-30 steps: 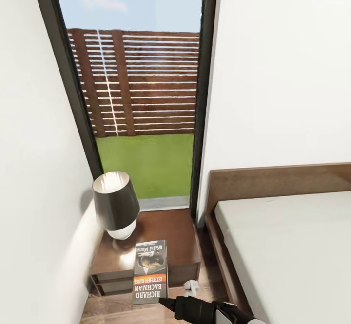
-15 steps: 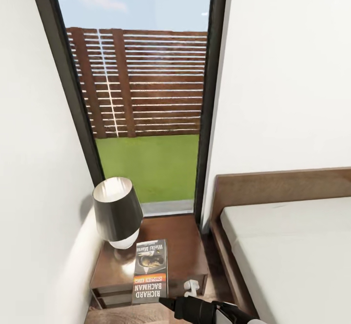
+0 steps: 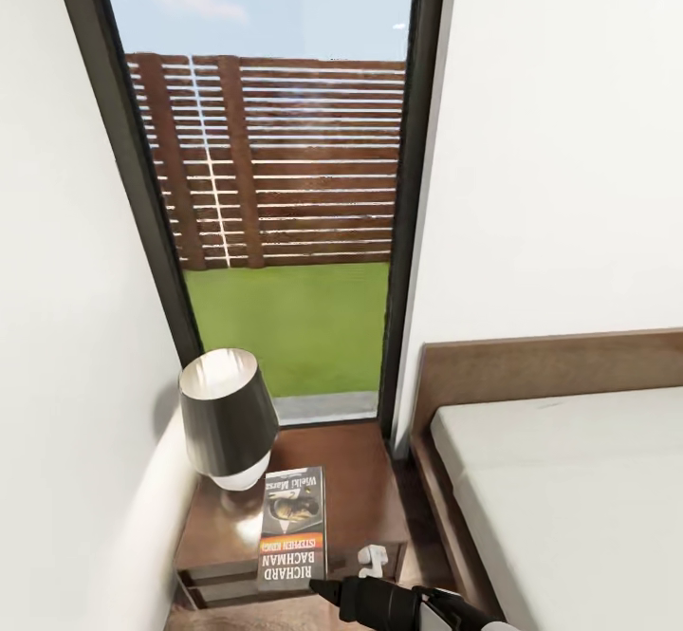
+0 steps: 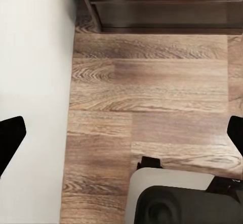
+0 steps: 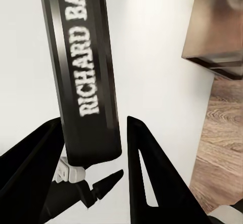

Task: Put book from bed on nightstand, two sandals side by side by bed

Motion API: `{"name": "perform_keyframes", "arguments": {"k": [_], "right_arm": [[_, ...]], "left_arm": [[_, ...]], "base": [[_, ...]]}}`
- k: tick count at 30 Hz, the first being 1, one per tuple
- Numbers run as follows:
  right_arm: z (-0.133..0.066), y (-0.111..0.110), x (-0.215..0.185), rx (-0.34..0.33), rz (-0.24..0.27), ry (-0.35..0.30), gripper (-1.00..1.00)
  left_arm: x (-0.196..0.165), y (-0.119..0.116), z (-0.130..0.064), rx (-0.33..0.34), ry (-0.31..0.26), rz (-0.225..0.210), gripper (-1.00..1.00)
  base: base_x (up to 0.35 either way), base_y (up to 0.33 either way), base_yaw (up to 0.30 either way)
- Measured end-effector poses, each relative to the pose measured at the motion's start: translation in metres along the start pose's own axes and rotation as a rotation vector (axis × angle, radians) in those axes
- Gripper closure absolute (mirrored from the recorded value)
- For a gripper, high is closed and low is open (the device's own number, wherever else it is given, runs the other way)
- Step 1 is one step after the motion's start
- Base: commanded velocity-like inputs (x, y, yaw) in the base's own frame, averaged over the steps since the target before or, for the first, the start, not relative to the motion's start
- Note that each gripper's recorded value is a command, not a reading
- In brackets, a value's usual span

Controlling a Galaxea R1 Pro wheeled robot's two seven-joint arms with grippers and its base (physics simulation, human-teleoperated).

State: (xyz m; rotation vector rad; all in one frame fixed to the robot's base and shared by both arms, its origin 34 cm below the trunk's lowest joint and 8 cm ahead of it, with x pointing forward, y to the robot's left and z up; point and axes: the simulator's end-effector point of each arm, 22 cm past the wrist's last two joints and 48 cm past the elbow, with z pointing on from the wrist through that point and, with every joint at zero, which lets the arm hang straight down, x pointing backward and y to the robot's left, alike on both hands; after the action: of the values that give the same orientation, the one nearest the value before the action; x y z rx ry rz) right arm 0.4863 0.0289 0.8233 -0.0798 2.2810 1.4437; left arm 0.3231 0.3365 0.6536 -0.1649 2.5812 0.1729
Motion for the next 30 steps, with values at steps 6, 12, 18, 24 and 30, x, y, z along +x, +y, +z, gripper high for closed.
{"name": "perform_keyframes", "arguments": {"k": [6,12,18,24,30], "right_arm": [[-0.0001,0.0001,0.0005,0.000,-0.002,0.002,1.00],[-0.0001,0.0001,0.0004,0.000,-0.001,0.001,1.00],[0.0000,-0.0001,0.0006,0.000,-0.002,0.002,1.00],[0.0001,-0.0001,-0.0001,0.000,0.000,0.000,1.00],[0.0001,-0.0002,0.0000,0.000,0.000,0.000,1.00]], "left_arm": [[0.0000,0.0000,-0.0001,0.000,0.000,0.000,-1.00],[0.0000,0.0000,-0.0001,0.000,0.000,0.000,-1.00],[0.0000,-0.0001,0.0000,0.000,0.000,0.001,-1.00],[0.0000,-0.0001,0.0001,0.000,0.000,0.001,-1.00],[0.0000,-0.0001,0.0001,0.000,0.000,0.001,-1.00]], "base": [[0.266,0.001,0.000],[0.294,0.000,0.017],[0.193,0.000,0.023],[0.070,0.000,0.006],[0.022,0.000,0.002]]}}
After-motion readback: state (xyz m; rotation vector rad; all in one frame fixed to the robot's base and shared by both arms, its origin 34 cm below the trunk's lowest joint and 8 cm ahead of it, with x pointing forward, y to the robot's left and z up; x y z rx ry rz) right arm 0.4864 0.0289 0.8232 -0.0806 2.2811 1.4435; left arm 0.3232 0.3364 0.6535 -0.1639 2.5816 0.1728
